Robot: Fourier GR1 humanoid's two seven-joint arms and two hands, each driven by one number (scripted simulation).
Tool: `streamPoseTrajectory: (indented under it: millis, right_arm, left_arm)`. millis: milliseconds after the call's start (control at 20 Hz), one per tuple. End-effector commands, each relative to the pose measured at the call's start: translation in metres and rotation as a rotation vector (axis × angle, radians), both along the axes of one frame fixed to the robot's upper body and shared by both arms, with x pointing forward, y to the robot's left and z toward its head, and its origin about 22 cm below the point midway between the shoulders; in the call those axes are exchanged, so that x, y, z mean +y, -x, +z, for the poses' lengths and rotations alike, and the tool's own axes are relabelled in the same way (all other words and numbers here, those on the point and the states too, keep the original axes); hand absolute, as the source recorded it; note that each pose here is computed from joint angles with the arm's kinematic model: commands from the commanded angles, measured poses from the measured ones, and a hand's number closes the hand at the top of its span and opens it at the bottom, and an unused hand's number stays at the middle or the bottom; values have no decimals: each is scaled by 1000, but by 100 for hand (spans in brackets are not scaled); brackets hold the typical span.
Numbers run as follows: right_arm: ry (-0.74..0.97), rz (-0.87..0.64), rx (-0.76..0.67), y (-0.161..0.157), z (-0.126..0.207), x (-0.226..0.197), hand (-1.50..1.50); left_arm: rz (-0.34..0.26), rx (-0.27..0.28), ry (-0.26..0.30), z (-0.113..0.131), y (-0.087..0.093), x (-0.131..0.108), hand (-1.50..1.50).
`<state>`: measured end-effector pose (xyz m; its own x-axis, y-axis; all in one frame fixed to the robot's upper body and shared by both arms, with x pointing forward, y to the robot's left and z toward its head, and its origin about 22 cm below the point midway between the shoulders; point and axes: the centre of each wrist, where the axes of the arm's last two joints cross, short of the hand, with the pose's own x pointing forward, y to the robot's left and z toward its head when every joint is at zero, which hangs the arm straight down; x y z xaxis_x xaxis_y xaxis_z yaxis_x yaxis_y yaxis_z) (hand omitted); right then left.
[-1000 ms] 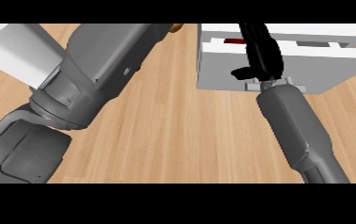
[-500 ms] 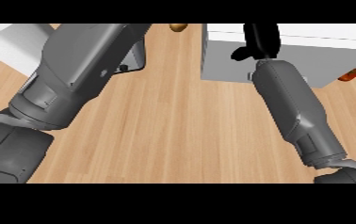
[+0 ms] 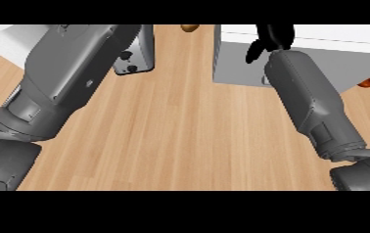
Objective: Pick up the can, place it into the drawer and close the drawer
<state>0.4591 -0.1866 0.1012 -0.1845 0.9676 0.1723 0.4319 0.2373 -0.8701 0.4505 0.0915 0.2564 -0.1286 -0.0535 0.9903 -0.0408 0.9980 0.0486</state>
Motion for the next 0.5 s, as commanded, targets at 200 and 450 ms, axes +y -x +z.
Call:
streamPoseTrajectory:
  millis: [200, 450]
  right_arm:
    - [-226, 75, -105, -10, 37, 28, -150]
    - [-225, 104, -107, -14, 48, 11, -150]
  left_arm:
    - [-24, 8, 35, -1, 10, 6, -150]
    - [-10, 7, 11, -8, 13, 35, -150]
